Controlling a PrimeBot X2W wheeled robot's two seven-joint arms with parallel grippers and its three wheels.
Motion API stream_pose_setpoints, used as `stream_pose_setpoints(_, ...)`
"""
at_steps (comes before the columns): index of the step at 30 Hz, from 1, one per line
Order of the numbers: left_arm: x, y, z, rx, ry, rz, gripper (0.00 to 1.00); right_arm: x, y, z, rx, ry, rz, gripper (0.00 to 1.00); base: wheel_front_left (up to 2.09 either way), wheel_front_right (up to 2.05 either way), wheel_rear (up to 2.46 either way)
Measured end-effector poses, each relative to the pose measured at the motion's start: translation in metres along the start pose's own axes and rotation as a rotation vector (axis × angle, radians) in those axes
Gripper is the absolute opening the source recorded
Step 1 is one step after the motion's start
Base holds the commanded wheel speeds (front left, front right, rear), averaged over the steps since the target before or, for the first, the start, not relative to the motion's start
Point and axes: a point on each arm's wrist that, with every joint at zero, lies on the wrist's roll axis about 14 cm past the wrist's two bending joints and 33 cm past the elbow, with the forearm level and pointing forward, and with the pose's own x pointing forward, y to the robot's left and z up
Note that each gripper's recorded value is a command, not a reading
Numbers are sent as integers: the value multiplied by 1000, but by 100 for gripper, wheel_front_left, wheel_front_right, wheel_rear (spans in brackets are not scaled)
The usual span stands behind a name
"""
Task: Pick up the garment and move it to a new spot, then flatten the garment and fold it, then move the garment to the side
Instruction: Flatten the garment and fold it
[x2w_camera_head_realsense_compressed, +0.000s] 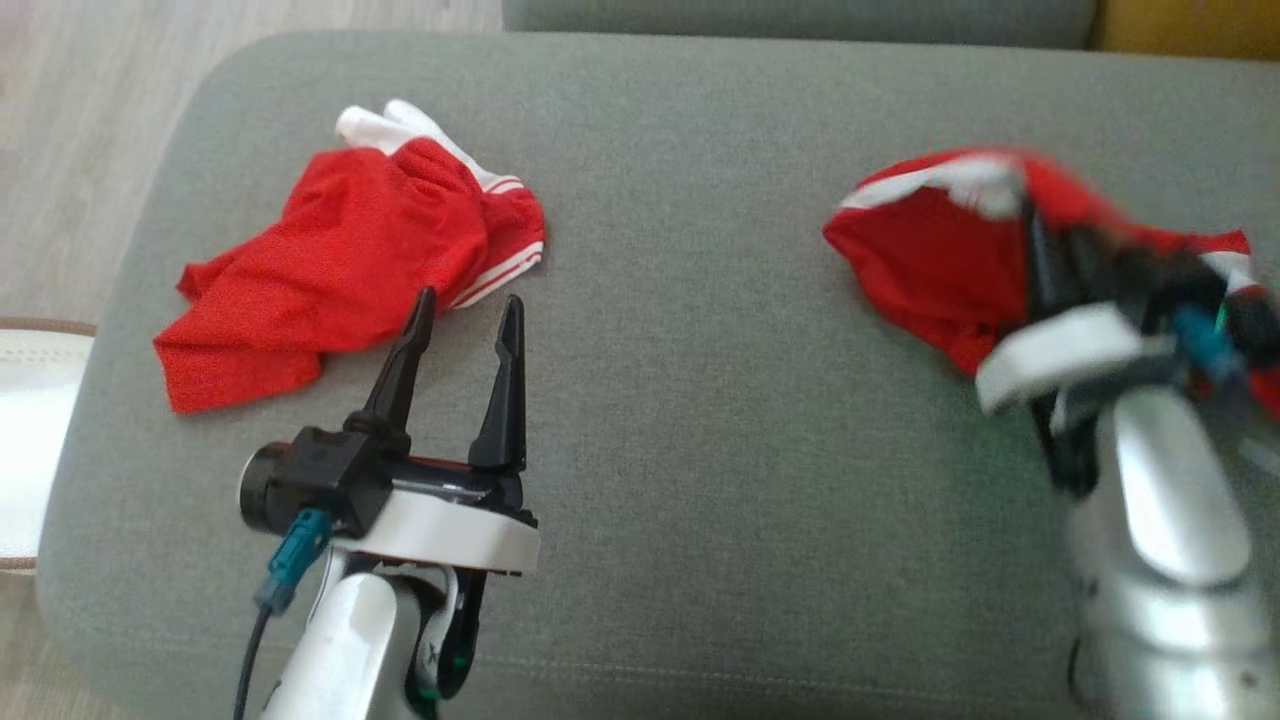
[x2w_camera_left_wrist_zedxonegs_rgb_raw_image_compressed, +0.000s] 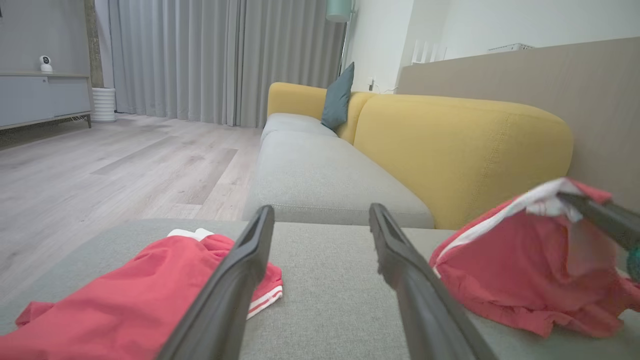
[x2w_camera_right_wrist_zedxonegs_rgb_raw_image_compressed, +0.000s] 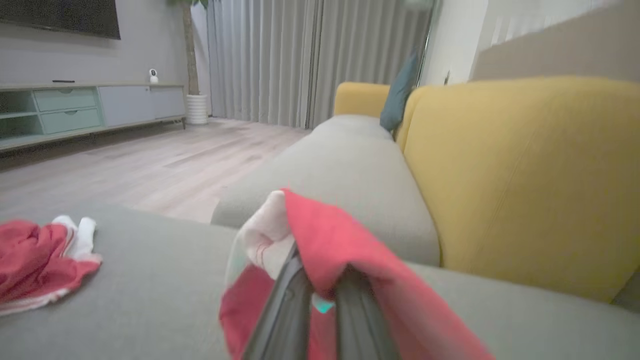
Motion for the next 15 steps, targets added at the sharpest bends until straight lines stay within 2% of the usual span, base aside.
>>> stream_pose_setpoints(5,-8,5,13,1,-30,26,100,35,9,95,-121,-195,31,0,0,0,0)
stream_pose_setpoints(10,-26,14,18,5,-35,76,100,54,27,176,-209,-364,69,0,0,0,0)
stream_pose_setpoints(13,-32,16,20,6,-38,86,100,53,35,190,-227,-408,93,0,0,0,0)
stream_pose_setpoints(15,-33,17,19,7,-35,94,100,51,43,181,-230,-390,121,0,0,0,0)
